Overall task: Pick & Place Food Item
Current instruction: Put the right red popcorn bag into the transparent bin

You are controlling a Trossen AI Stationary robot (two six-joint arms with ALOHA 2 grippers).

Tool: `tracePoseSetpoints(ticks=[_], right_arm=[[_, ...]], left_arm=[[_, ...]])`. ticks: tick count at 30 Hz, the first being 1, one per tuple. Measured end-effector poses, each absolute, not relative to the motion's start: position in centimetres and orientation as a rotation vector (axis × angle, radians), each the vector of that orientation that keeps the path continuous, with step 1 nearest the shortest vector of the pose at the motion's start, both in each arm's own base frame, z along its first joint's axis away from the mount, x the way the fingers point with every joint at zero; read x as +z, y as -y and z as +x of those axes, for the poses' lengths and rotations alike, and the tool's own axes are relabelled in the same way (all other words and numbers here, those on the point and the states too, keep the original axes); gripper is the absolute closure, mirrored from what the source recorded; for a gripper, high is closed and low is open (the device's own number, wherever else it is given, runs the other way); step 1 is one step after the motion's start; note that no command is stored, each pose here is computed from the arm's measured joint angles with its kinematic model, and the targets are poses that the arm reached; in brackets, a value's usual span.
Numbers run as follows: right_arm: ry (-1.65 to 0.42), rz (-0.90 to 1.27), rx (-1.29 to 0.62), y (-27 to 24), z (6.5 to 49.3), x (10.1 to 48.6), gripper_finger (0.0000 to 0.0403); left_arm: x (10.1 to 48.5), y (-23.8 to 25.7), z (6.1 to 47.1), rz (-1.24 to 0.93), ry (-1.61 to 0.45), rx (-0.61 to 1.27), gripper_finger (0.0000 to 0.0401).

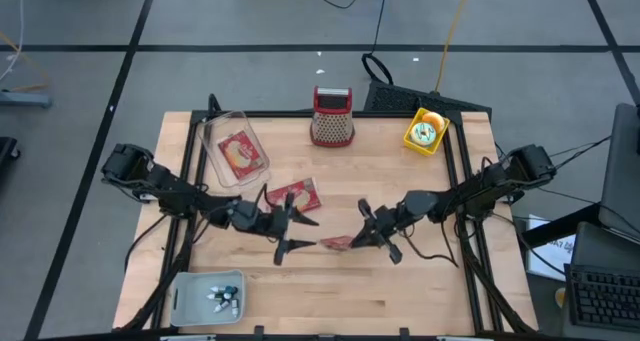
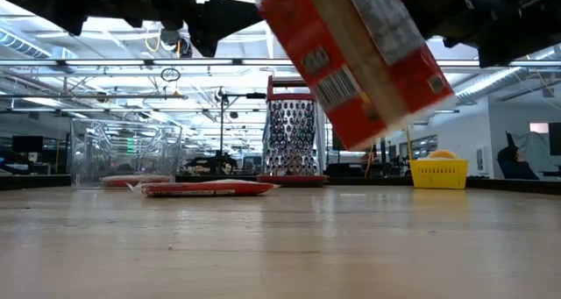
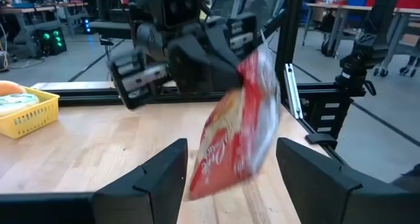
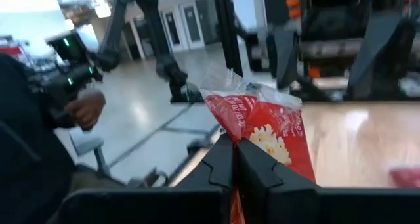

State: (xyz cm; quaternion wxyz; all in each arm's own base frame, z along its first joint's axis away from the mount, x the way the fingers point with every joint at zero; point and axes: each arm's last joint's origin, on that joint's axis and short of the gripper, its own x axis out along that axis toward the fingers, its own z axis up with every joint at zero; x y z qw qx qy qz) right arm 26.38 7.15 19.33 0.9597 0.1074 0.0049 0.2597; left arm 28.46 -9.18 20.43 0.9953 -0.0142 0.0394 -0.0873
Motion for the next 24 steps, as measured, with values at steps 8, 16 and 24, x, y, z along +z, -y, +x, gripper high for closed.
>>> tracePoseSetpoints(ticks=[8, 16, 24], right_arm=[[0.055, 0.208, 0.518, -6.8, 26.4, 19.9, 0.0403], [0.056, 0.207, 0.505, -6.5, 26.5, 19.9, 0.0403], [0.044, 0.208, 0.508, -6.5, 26.5, 19.8, 0.0403]], left_arm=[[20.5, 9.3, 28.5, -0.029, -0.078, -0.177, 0.0164], [21.1, 10.2, 31.5, 0.080, -0.049, -0.181, 0.0164], [21.6, 10.3, 31.9, 0.114, -0.036, -0.188, 0.0165]])
